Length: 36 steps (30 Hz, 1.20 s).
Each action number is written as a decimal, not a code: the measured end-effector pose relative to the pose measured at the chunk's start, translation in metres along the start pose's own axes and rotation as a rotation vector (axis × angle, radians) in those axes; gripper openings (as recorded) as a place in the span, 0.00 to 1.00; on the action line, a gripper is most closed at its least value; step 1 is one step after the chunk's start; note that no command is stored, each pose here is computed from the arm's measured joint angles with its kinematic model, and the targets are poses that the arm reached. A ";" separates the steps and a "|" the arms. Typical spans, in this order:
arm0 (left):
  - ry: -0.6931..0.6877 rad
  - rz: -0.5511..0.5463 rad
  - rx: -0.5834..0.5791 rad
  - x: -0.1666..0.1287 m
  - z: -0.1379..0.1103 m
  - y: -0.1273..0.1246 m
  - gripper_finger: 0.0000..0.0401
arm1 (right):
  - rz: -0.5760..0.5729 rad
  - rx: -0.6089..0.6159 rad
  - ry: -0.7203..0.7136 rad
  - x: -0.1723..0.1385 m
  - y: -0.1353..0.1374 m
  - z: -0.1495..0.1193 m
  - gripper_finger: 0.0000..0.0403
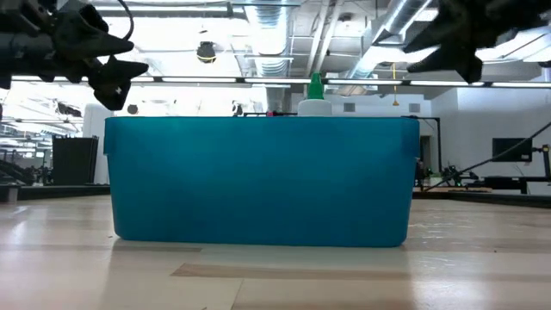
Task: Pick & Place food coloring
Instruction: Return to Home Position
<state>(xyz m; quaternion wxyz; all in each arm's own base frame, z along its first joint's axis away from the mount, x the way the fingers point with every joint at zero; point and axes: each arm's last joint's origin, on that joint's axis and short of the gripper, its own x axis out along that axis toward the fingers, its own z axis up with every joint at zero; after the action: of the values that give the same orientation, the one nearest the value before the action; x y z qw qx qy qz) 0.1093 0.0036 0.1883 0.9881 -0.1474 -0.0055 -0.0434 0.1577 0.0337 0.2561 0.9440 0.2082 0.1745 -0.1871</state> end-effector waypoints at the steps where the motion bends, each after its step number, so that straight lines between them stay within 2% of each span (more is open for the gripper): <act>1: -0.008 0.009 0.002 0.000 0.001 0.001 0.43 | 0.003 0.002 -0.003 -0.001 -0.004 -0.004 0.42; 8: -0.072 0.063 0.044 -0.001 0.006 0.002 0.43 | 0.019 0.023 -0.080 -0.020 -0.029 -0.017 0.43; 19: -0.103 0.053 0.064 -0.001 0.009 0.001 0.43 | 0.168 0.061 -0.372 -0.067 -0.071 -0.022 0.42; 25: -0.102 0.056 0.085 -0.001 0.009 0.002 0.43 | 0.119 -0.018 -0.363 -0.059 -0.072 -0.030 0.42; 27: -0.095 0.058 0.098 -0.001 0.006 0.002 0.43 | 0.091 -0.050 -0.306 -0.050 -0.073 -0.041 0.42; 32: -0.075 0.068 0.096 0.000 -0.010 0.008 0.43 | 0.073 -0.015 -0.289 -0.037 -0.075 -0.058 0.42; 36: -0.108 0.090 0.117 0.000 -0.007 0.008 0.43 | 0.069 0.002 -0.303 -0.033 -0.078 -0.064 0.43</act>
<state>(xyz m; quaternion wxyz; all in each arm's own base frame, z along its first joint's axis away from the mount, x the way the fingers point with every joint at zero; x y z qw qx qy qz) 0.1099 0.0088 0.1796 0.9942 -0.0919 -0.0547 0.0093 0.0800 0.0067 0.1889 0.9652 0.1846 0.0227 -0.1840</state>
